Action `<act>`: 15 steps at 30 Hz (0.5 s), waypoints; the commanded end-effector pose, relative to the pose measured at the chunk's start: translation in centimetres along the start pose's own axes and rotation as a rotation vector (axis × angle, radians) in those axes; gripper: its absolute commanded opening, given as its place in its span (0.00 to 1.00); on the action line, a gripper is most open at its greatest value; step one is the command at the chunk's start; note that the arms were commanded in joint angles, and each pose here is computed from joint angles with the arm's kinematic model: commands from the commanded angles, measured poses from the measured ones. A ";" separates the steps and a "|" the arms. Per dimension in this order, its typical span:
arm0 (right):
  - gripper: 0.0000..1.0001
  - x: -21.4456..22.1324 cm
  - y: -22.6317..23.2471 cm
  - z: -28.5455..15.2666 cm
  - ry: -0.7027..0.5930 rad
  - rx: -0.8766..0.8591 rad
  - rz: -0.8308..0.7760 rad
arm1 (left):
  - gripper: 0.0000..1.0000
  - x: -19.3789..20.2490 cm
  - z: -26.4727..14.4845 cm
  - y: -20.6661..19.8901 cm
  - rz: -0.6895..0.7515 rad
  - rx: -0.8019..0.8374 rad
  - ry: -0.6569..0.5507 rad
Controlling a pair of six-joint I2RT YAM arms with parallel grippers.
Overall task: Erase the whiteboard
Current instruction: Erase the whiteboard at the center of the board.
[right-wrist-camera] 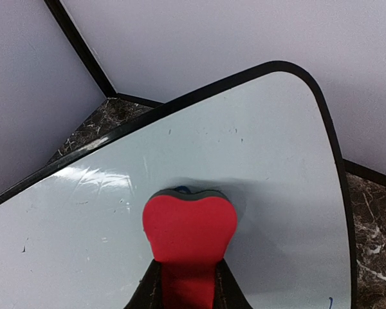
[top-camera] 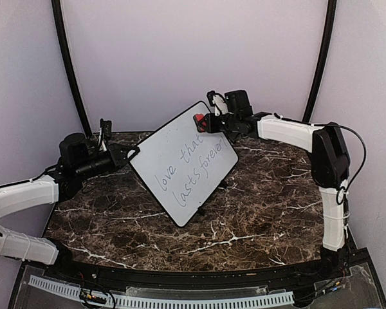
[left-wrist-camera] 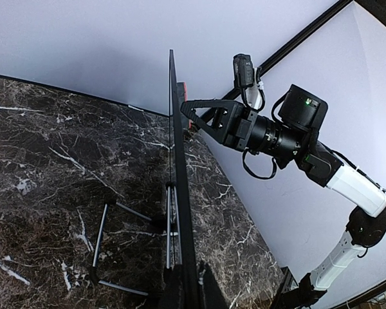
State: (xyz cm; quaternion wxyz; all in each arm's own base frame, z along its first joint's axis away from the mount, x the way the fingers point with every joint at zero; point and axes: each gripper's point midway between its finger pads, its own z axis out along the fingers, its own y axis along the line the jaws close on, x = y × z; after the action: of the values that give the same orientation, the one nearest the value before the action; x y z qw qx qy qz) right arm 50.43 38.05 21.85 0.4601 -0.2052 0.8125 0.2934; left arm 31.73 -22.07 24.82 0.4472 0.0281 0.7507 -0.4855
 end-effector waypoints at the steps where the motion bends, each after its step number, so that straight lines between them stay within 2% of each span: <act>1: 0.04 0.0 -1.2 1.0 0.011 0.014 -0.005 | 0.00 -1.1 -1.6 -7.6 0.158 0.297 -0.014; 5: 0.04 -0.5 -1.2 1.2 0.014 0.009 -0.004 | 0.00 -1.1 -1.6 -7.6 0.157 0.297 -0.014; 15: 0.03 4.8 -1.4 -1.0 0.058 -0.008 0.035 | 0.00 -1.2 -1.6 -7.7 0.161 0.297 -0.016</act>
State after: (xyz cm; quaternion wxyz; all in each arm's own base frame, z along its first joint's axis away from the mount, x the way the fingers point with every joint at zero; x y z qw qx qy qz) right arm 50.17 36.85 20.27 0.4575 -0.2038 0.8130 0.2971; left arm 31.67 -22.13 24.85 0.4469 0.0312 0.7502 -0.4863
